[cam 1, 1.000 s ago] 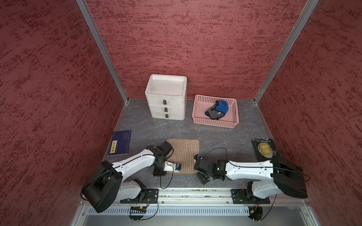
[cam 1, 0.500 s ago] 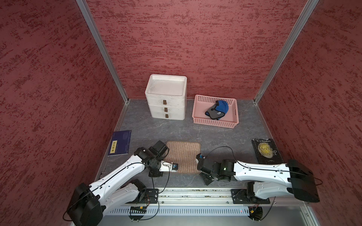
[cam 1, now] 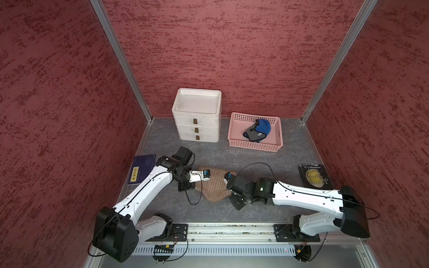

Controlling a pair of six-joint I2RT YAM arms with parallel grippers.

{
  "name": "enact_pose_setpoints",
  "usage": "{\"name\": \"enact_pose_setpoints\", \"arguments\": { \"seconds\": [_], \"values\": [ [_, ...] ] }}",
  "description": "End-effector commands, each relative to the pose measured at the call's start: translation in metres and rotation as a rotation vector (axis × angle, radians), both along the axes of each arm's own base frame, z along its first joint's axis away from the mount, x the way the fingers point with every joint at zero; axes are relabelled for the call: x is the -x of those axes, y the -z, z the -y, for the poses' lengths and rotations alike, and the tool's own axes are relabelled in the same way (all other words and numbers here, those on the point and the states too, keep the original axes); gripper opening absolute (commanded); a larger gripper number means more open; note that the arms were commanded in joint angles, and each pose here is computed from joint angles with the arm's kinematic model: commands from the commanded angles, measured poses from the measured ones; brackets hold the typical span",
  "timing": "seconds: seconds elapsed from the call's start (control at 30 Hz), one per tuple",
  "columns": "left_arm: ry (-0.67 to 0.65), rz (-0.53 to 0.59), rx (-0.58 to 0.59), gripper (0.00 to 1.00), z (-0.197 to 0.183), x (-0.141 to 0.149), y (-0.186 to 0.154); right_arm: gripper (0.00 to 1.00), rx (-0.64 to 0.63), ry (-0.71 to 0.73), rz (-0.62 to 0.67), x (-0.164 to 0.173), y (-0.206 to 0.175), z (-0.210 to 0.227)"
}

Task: Fold the square dishcloth
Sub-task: Fold the cleaning item at the center of the board.

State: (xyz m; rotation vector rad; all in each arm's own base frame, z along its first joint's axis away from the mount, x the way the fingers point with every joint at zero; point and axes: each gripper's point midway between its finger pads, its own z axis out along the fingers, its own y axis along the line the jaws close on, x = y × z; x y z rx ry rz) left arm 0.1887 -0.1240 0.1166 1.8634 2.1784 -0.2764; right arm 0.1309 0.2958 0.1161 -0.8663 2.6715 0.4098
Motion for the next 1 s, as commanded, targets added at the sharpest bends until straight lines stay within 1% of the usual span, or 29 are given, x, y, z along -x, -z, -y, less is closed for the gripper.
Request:
{"name": "enact_pose_setpoints", "arguments": {
  "seconds": [0.0,0.1,0.3,0.47,0.57,0.73,0.8,0.87,0.97],
  "values": [
    [0.001,0.017,0.030,0.00,0.002,-0.009,-0.005,0.00,0.047,-0.002,-0.012,-0.014,0.001,0.013],
    [-0.026,0.033,0.017,0.00,-0.002,-0.026,0.001,0.00,0.053,0.019,-0.038,-0.027,0.012,0.020],
    [-0.080,0.045,-0.062,0.00,-0.009,-0.064,0.034,0.00,0.055,0.042,-0.067,-0.050,0.029,0.024],
    [-0.154,0.128,-0.033,0.00,0.001,-0.108,0.041,0.00,0.035,0.075,-0.079,-0.071,0.036,0.027],
    [-0.187,0.165,-0.020,0.00,0.005,-0.125,0.038,0.00,0.043,0.112,-0.096,-0.083,0.044,0.033],
    [-0.198,0.196,-0.030,0.00,0.009,-0.139,0.042,0.08,0.042,0.159,-0.115,-0.099,0.055,0.034],
    [-0.193,0.222,-0.041,0.00,0.011,-0.143,0.044,0.14,0.037,0.173,-0.117,-0.104,0.057,0.033],
    [-0.189,0.241,-0.049,0.00,0.013,-0.147,0.047,0.17,0.035,0.194,-0.113,-0.112,0.057,0.034],
    [-0.198,0.273,-0.050,0.00,0.017,-0.158,0.051,0.25,0.039,0.235,-0.103,-0.124,0.058,0.039]
  ]
}}
